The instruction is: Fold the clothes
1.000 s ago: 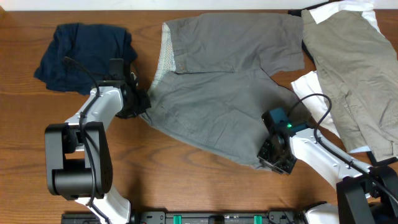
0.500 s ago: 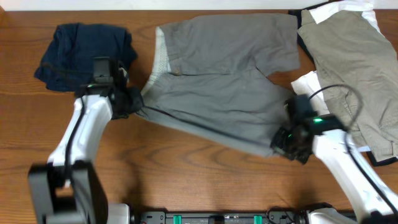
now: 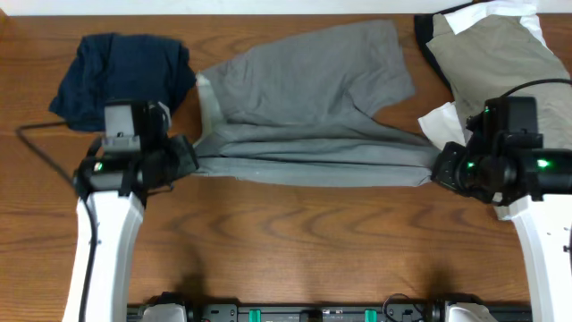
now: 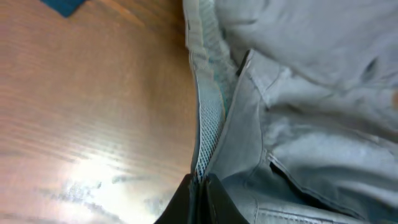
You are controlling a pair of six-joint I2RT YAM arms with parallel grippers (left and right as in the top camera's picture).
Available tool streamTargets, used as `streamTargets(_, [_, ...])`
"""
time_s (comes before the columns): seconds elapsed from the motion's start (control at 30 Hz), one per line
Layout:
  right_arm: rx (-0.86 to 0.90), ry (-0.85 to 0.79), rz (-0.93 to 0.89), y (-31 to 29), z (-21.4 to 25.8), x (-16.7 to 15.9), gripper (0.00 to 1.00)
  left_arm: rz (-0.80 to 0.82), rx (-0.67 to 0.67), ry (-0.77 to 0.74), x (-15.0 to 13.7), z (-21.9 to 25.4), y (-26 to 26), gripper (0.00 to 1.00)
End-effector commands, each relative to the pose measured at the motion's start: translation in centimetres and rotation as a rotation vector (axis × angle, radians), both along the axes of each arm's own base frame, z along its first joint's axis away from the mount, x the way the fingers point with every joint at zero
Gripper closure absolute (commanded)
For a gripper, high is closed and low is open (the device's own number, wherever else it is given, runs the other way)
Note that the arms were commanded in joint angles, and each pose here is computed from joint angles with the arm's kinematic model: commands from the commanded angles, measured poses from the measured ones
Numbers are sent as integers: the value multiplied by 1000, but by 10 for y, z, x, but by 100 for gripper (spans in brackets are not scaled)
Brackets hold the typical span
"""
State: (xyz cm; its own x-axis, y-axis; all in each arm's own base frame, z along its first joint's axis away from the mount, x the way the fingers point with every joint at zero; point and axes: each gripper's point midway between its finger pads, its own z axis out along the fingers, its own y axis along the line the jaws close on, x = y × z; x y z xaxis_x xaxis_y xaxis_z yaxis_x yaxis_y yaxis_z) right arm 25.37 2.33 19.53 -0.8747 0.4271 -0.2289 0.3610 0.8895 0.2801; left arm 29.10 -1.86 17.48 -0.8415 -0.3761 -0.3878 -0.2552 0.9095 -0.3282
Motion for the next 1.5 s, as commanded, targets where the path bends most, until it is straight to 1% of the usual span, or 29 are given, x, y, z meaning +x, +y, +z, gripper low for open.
streamTargets(0.0, [-120, -51, -8, -25, 19, -3, 96, 82, 76, -69, -13, 24, 21, 94])
streamTargets(0.13, [-122, -47, -2, -24, 31, -25, 98, 87, 76, -117, -35, 42, 19, 94])
streamTargets(0.23, [-124, -96, -6, -23, 45, -37, 97, 106, 64, -148, -46, 52, 18, 94])
streamTargets(0.33, [-133, -187, -14, -24, 61, -36, 97, 108, 66, -174, -50, 58, 18, 94])
streamTargets(0.43, [-137, -262, -18, -25, 72, -25, 98, 108, 68, -191, -43, 60, 19, 94])
streamTargets(0.53, [-139, -314, -20, -26, 76, -1, 99, 108, 68, -188, -28, 55, 20, 94])
streamTargets(0.67, [-146, -337, -8, -28, 69, 37, 99, 108, 69, -157, -1, 39, 22, 94])
streamTargets(0.87, [-148, -314, 43, -27, 34, 98, 99, 107, 69, -126, 48, 6, 26, 94])
streamTargets(1.13, [-102, -362, 161, -9, -15, 174, 99, 106, 72, -176, 106, -26, 31, 94])
streamTargets(1.47, [-92, -471, 260, 29, -68, 244, 98, 108, 73, -231, 145, -50, 34, 94])
